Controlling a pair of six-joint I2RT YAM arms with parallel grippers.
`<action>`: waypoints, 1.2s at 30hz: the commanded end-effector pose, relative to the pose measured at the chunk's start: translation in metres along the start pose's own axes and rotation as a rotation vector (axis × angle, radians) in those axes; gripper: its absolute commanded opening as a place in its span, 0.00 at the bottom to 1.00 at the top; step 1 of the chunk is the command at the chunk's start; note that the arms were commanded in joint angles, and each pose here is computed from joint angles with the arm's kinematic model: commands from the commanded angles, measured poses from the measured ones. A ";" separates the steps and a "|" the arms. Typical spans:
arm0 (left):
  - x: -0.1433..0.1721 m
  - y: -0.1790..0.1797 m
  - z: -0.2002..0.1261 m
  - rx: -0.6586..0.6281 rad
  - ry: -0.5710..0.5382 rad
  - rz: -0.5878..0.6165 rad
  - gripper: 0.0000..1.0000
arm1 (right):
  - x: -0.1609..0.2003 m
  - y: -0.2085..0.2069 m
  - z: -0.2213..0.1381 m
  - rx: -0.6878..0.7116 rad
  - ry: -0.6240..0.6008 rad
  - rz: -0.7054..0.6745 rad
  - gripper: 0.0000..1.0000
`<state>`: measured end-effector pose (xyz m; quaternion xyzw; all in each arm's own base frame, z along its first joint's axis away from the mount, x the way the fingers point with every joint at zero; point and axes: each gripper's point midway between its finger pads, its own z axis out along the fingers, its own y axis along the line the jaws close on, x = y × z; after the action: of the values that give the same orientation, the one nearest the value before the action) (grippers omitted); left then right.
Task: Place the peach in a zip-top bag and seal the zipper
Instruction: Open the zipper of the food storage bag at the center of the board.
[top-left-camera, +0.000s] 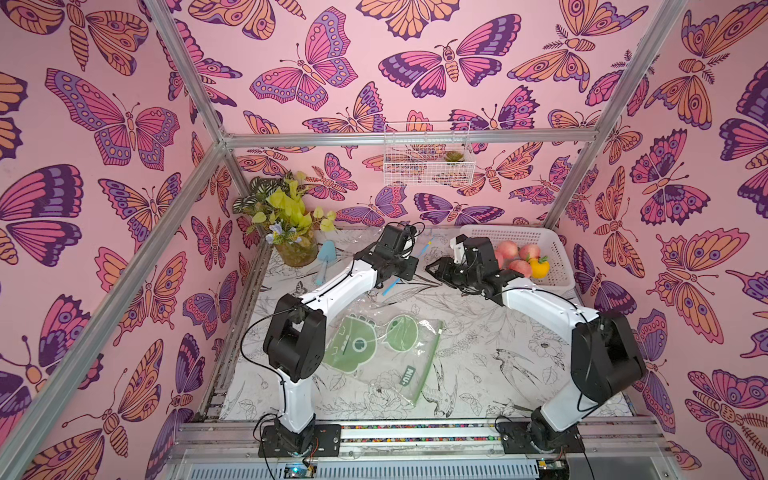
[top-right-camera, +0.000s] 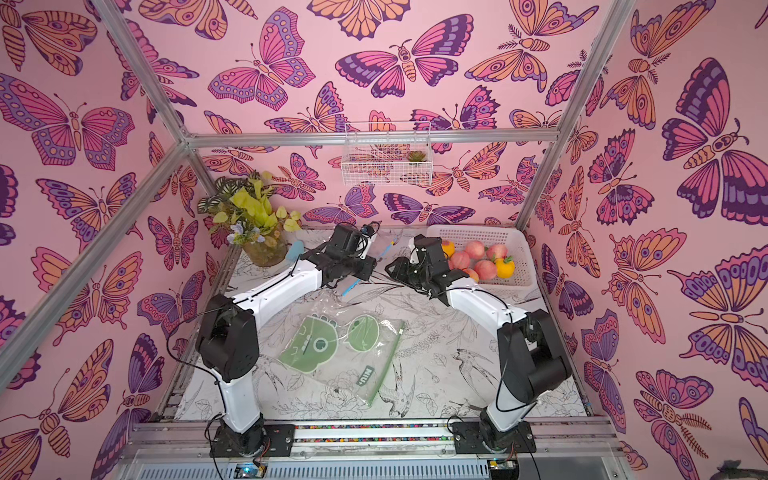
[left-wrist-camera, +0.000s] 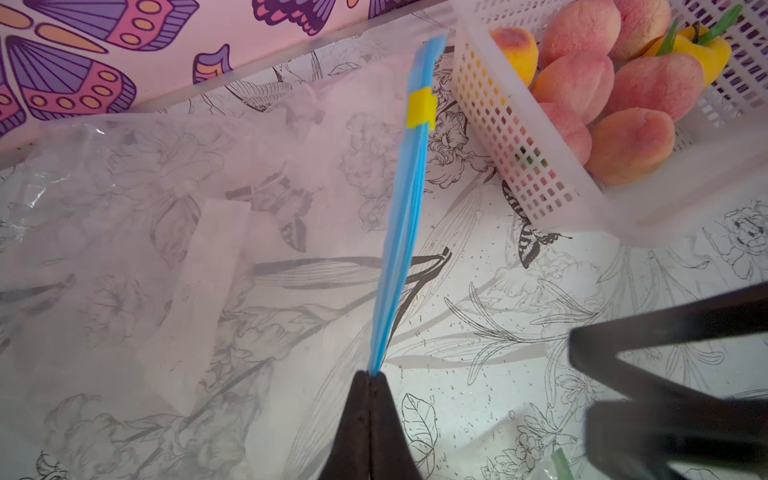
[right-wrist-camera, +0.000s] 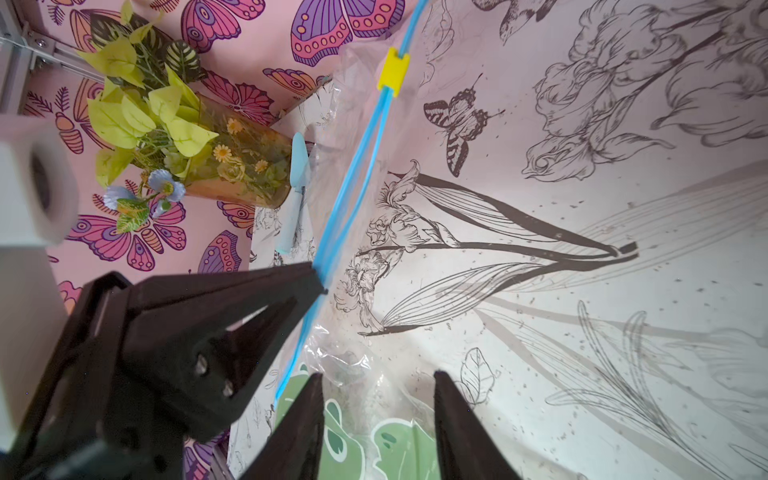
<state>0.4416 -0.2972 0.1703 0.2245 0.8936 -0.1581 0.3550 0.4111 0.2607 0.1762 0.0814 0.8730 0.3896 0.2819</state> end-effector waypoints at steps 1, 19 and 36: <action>-0.001 -0.004 -0.007 0.051 -0.009 -0.064 0.00 | -0.014 0.019 0.005 -0.060 -0.032 0.028 0.41; -0.003 -0.007 -0.012 0.079 -0.019 -0.079 0.00 | -0.031 0.011 0.033 -0.031 -0.065 0.078 0.33; -0.005 -0.013 -0.016 0.113 -0.026 -0.072 0.00 | -0.038 -0.004 0.049 -0.003 -0.072 0.112 0.29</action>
<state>0.4336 -0.3045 0.1721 0.2088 0.8931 -0.2079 0.3399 0.4600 0.2773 0.1555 0.1338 0.8622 0.4009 0.2792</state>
